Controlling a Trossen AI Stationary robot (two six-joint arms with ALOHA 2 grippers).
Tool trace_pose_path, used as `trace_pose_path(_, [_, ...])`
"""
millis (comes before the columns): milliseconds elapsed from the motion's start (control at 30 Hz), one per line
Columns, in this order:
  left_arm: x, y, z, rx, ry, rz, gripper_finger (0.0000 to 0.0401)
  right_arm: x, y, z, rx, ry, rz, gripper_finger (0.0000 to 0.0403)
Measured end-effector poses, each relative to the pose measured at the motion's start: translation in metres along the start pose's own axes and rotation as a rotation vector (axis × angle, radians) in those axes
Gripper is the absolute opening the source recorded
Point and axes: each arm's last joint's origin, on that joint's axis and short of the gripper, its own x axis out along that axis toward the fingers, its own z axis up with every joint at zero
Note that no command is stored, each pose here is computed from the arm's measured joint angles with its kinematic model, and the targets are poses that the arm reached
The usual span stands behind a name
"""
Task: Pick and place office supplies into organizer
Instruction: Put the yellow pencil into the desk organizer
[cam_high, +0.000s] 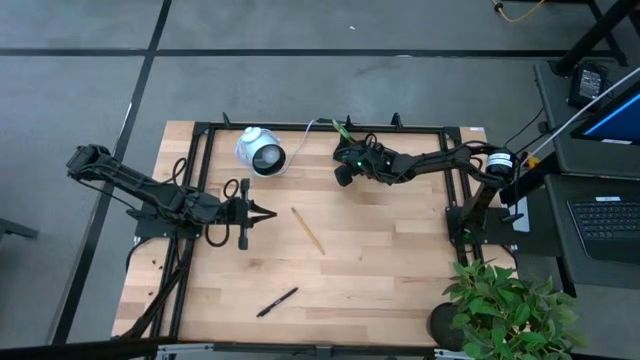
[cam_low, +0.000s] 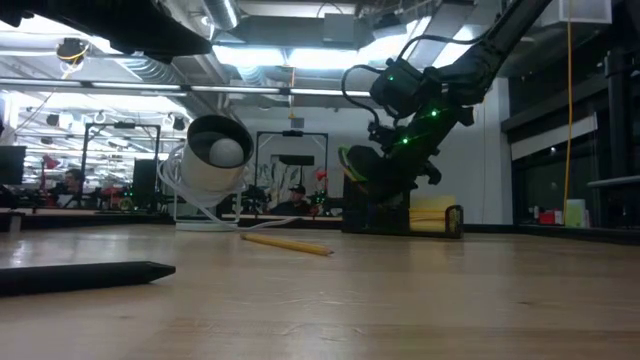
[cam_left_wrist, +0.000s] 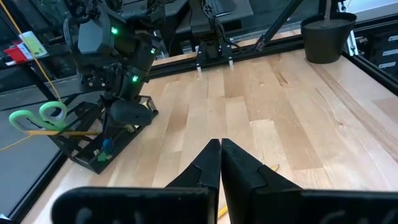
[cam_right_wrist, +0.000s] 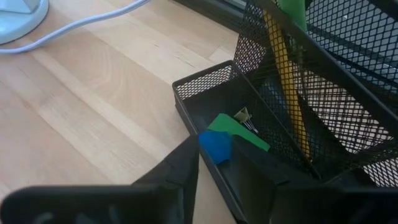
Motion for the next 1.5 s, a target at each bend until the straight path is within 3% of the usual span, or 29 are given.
trace_pose_path(333, [0.0,0.0,0.0,0.0,0.0,0.0,0.0014,0.0,0.001,0.004,-0.014,-0.025,0.01,0.0102])
trace_pose_path(600, [0.0,0.0,0.0,-0.003,0.0,0.0,0.0022,-0.006,0.011,0.029,-0.045,-0.051,0.071,0.0103])
trace_pose_path(867, [0.0,0.0,-0.001,-0.003,0.011,-0.001,0.0024,-0.024,0.036,0.067,-0.081,0.027,0.385,0.0083])
trace_pose_path(967, [0.0,0.0,-0.003,0.004,0.027,-0.003,0.0026,-0.035,0.051,0.07,-0.138,0.068,0.554,0.0056])
trace_pose_path(1067, [0.0,0.0,-0.005,0.01,0.045,-0.006,0.0026,-0.046,0.069,0.063,-0.17,0.08,0.622,0.0019])
trace_pose_path(1200, [0.0,-0.002,-0.007,0.018,0.058,-0.059,0.002,-0.062,0.093,0.05,-0.127,0.091,0.615,0.001])
trace_pose_path(1333, [0.0,-0.003,-0.007,0.023,0.056,-0.097,0.0008,-0.079,0.113,0.038,-0.179,0.086,0.615,0.0007])
trace_pose_path(1500, [0.0,-0.004,-0.007,0.027,0.054,-0.115,0.0002,-0.098,0.134,0.036,-0.245,0.114,0.528,0.0006])
